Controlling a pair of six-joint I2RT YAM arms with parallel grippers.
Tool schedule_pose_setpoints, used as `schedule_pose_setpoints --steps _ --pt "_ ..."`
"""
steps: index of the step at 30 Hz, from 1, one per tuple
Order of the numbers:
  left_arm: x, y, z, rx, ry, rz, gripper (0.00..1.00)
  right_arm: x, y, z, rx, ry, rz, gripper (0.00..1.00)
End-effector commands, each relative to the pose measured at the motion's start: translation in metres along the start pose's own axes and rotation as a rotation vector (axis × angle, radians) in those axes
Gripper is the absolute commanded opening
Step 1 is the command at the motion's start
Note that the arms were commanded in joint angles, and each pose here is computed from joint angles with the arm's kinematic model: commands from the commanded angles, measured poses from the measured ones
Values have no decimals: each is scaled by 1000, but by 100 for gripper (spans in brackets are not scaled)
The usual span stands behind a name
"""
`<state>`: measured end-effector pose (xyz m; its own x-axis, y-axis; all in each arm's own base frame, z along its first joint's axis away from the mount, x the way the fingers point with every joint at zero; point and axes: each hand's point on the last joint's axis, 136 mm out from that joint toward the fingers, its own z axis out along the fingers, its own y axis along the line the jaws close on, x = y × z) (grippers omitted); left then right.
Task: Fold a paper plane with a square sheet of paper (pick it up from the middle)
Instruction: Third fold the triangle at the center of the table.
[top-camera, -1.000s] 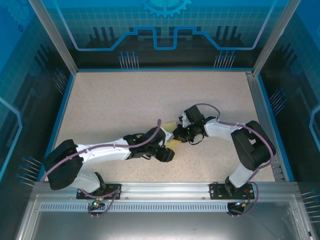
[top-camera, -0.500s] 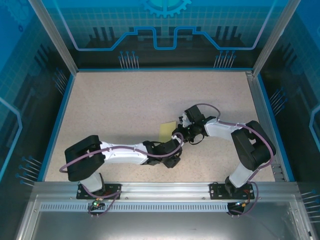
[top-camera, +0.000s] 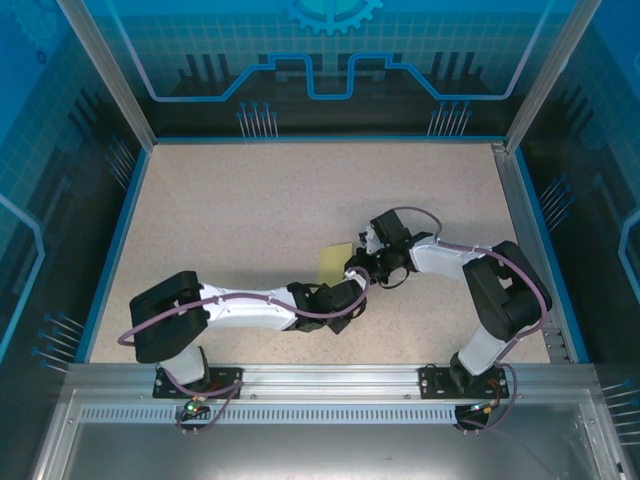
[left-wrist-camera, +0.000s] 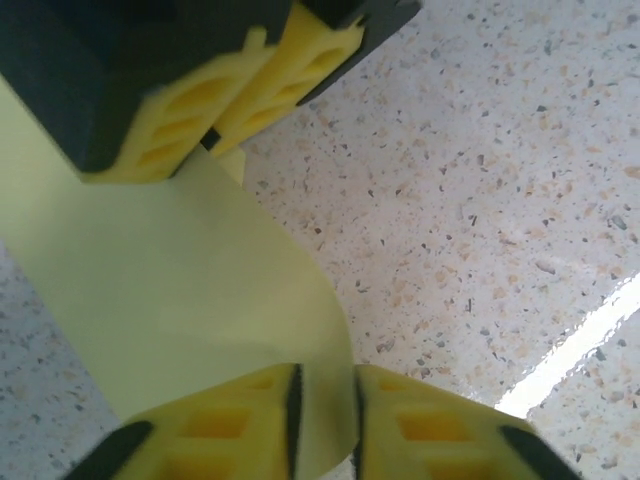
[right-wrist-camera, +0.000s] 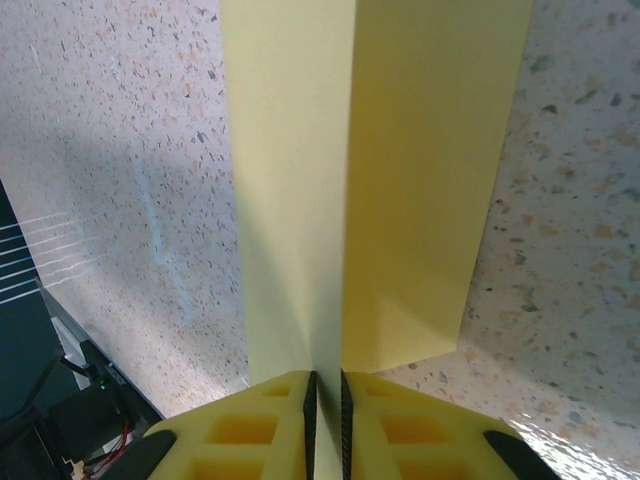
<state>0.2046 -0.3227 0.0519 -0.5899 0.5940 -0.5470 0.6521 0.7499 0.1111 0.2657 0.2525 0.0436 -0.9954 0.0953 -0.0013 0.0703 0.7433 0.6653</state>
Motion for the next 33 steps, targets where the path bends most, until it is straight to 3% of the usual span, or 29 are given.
schedule_pose_setpoints --steps 1,9,14,22,33 --pt "-7 3 -9 -8 -27 9 16 -1 -5 -3 5 11 22 16" --pt "-7 4 -14 101 -15 -53 0 -4 -5 -15 6 -20 10 23" --pt "-7 -1 -17 243 9 -107 0 -11 -4 -31 16 -63 -11 28" --pt "-6 1 -16 368 49 -185 0 -26 16 -32 -26 -89 -54 21" --pt "-2 11 -12 406 81 -238 0 -39 2 13 78 10 -55 16"
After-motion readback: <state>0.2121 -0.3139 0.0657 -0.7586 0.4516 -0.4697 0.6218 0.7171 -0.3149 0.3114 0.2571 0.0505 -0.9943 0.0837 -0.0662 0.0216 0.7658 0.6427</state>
